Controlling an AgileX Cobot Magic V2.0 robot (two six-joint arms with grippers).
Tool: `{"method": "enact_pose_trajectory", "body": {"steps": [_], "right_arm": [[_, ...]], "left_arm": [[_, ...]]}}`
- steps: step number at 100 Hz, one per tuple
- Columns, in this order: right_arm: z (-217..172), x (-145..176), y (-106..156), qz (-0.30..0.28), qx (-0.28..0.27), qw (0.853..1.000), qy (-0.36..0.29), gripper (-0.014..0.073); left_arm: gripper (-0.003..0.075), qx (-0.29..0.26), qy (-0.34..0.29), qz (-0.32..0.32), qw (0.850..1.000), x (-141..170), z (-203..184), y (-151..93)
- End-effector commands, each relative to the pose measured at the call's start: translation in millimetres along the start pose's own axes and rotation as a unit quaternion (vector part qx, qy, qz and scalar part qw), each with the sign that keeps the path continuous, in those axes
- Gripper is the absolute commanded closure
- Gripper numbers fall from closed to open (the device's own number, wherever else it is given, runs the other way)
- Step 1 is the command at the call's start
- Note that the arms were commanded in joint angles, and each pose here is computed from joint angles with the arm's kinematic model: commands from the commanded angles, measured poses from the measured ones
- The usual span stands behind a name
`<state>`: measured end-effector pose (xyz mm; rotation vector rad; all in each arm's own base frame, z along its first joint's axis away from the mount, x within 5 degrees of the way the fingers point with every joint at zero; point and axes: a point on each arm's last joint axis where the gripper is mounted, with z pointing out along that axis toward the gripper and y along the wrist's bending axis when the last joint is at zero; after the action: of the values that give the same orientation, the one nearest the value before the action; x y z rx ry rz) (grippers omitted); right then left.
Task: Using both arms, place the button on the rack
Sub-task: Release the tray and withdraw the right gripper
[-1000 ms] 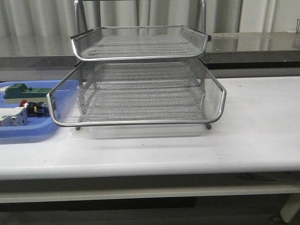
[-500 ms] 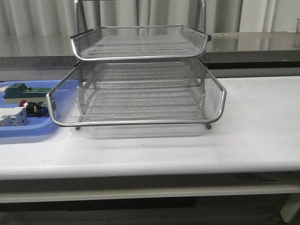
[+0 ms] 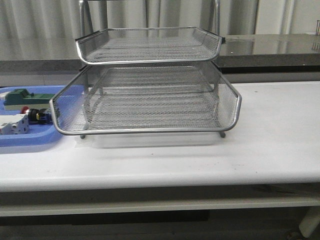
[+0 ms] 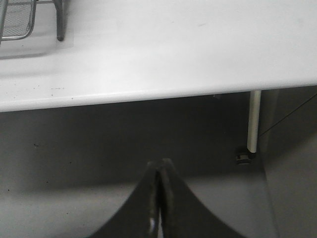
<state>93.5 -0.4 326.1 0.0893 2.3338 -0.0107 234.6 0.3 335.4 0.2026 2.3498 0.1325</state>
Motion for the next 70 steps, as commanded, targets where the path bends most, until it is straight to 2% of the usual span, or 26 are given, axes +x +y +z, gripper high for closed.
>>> {"method": "enact_pose_trajectory", "body": {"steps": [1, 2, 8, 17, 53, 70], "right_arm": [[-7.3, -12.4, -0.5, -0.003, 0.002, 0.999, -0.043, 0.0663], [-7.3, -12.4, -0.5, -0.003, 0.002, 0.999, -0.043, 0.0663], [-7.3, -12.4, -0.5, -0.003, 0.002, 0.999, -0.043, 0.0663], [-7.3, -12.4, -0.5, -0.003, 0.002, 0.999, -0.043, 0.0663], [-7.3, -12.4, -0.5, -0.003, 0.002, 0.999, -0.043, 0.0663], [-7.3, -12.4, -0.5, -0.003, 0.002, 0.999, -0.043, 0.0663]], "left_arm": [[0.0339, -0.008, -0.042, 0.000, 0.999, -12.3, -12.4, 3.4], [0.0339, -0.008, -0.041, 0.000, 0.999, -12.2, -12.4, 3.4], [0.0195, -0.008, -0.037, 0.000, 0.999, -11.5, -12.3, 3.3], [0.0097, -0.006, -0.038, -0.003, 0.999, -11.6, -12.3, 2.9], [0.0099, 0.008, -0.070, -0.023, 0.997, -18.4, -9.3, 0.8], [0.0099, 0.003, -0.072, 0.033, 0.997, -39.8, 1.0, 4.1]]}}
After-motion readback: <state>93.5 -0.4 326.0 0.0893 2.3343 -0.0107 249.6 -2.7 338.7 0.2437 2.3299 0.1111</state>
